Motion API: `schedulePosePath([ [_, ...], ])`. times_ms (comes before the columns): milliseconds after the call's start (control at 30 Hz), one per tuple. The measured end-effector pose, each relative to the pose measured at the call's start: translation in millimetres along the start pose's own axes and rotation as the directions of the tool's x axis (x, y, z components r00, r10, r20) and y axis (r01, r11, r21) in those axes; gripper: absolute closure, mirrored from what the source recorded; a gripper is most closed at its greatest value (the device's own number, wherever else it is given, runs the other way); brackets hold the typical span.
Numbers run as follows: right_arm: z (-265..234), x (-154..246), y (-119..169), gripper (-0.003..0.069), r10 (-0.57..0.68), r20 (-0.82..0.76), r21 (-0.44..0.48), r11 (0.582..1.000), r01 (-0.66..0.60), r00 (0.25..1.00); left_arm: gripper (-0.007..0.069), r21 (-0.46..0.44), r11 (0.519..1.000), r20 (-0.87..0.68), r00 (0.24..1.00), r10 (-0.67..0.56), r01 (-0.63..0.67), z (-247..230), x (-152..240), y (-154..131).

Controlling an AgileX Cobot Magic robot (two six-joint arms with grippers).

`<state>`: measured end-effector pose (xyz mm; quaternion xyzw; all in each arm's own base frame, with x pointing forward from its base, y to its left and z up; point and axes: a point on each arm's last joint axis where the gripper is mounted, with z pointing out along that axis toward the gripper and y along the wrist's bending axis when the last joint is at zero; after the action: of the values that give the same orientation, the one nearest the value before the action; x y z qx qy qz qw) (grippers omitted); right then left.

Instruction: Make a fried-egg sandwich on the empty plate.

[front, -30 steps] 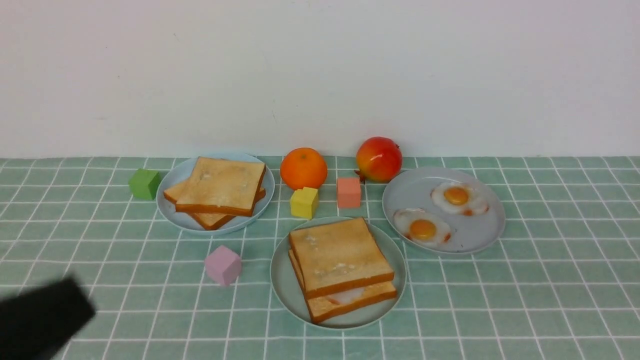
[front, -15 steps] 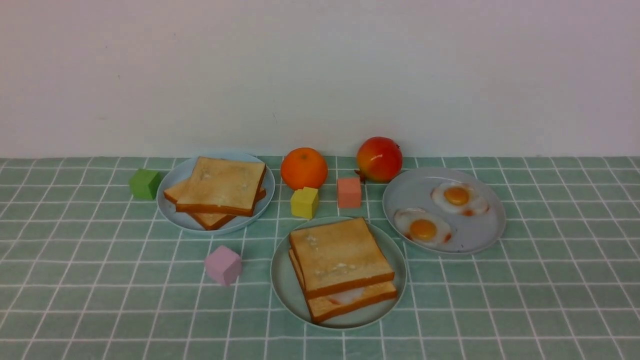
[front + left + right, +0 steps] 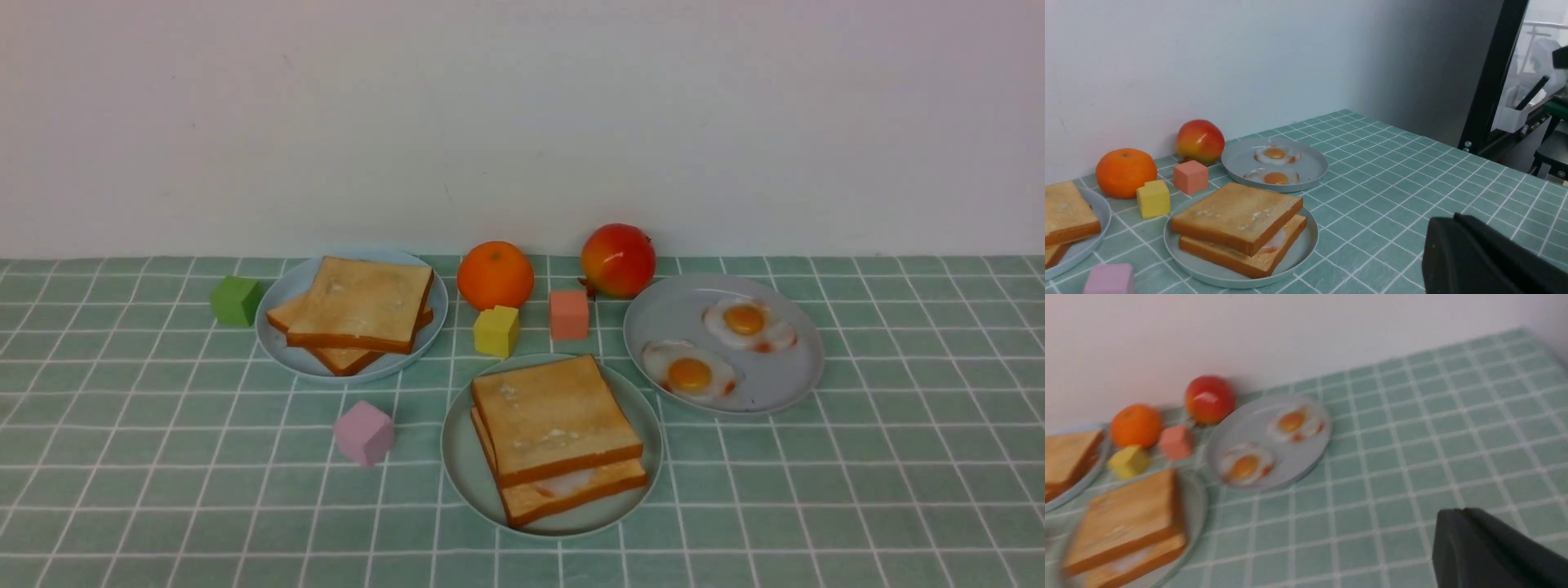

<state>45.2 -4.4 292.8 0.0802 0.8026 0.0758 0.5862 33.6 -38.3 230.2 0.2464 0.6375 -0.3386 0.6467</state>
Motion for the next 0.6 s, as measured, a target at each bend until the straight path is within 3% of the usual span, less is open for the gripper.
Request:
schedulePosePath([
  [133,25,49,-11,0.0674,-0.123,0.129,0.047,0.992,0.118,0.984,0.0638,-0.001,1.0,-0.005,1.0,0.0,0.0,0,0,0],
  [267,41,97,-22,0.0674,-0.162,0.104,0.07,0.985,0.156,0.981,0.0638,-0.001,1.0,-0.007,1.0,0.0,0.0,0,1,0],
  [600,43,108,-24,0.0674,-0.204,0.018,0.061,0.977,0.203,0.979,0.0638,-0.001,1.0,-0.008,1.0,-0.001,0.001,0,1,0],
])
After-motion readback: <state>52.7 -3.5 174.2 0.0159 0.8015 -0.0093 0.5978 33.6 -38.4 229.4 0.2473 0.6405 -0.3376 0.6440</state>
